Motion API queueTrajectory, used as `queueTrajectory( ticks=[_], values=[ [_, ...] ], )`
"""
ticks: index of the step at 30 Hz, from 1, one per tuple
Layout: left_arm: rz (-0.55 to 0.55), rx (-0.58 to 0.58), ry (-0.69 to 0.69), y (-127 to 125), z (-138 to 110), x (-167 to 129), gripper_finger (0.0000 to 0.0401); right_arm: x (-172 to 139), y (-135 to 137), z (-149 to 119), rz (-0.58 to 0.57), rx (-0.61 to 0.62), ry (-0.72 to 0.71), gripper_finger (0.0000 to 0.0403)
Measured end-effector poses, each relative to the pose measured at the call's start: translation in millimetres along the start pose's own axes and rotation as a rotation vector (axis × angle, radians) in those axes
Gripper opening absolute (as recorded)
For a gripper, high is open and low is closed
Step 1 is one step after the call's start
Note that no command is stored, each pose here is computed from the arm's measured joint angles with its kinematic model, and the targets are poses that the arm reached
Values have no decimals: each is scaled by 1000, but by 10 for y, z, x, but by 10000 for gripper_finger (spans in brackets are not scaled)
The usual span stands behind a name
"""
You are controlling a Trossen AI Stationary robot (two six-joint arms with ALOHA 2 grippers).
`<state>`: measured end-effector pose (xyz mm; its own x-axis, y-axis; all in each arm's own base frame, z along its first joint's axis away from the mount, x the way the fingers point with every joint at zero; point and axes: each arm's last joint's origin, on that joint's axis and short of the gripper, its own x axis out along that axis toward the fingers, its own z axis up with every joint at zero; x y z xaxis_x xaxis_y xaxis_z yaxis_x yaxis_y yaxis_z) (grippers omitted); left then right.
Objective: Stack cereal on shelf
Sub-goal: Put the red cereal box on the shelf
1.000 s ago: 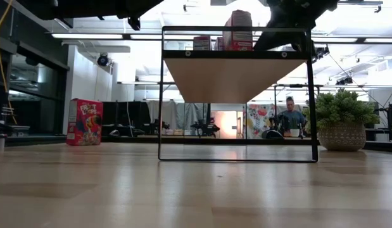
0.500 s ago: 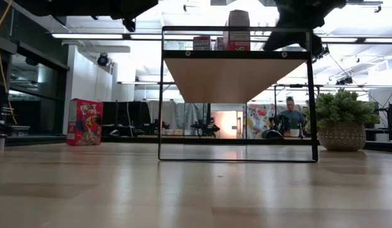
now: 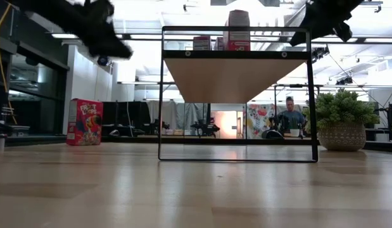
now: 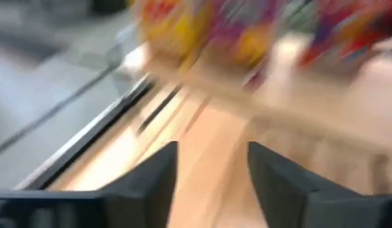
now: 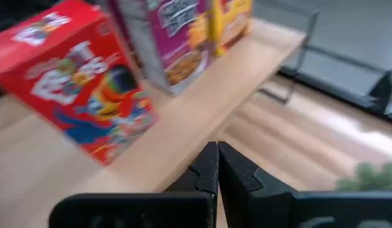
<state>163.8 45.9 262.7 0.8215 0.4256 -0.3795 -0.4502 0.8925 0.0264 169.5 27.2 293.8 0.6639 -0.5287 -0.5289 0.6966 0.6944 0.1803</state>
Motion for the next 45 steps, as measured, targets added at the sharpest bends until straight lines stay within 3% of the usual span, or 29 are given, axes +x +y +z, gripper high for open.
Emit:
queueTrajectory(
  ticks=[5, 9, 14, 21, 24, 29, 39, 45],
  values=[
    [205, -79, 246, 148, -194, 33, 261, 42, -35, 13, -86, -30, -44, 0],
    [357, -158, 358, 285, -46, -22, 301, 63, -62, 34, -109, -42, -50, 0],
    [489, -183, 447, 422, 143, -48, 314, 80, -79, 47, -125, -66, -50, 0],
    [647, -254, 664, 674, 73, 80, 315, 79, -79, 41, -120, -60, -42, 0],
    [649, -272, 721, 762, 22, 161, 315, 79, -79, 41, -120, -60, -42, 0],
    [564, -295, 759, 883, -17, 271, 315, 80, -78, 41, -120, -61, -42, 0],
    [537, -372, 837, 1136, -129, 322, 315, 193, -1, -23, -150, -107, -8, 0],
    [418, -415, 885, 1170, -200, 411, 315, 278, 58, -76, -161, -135, 26, 0]
  ],
)
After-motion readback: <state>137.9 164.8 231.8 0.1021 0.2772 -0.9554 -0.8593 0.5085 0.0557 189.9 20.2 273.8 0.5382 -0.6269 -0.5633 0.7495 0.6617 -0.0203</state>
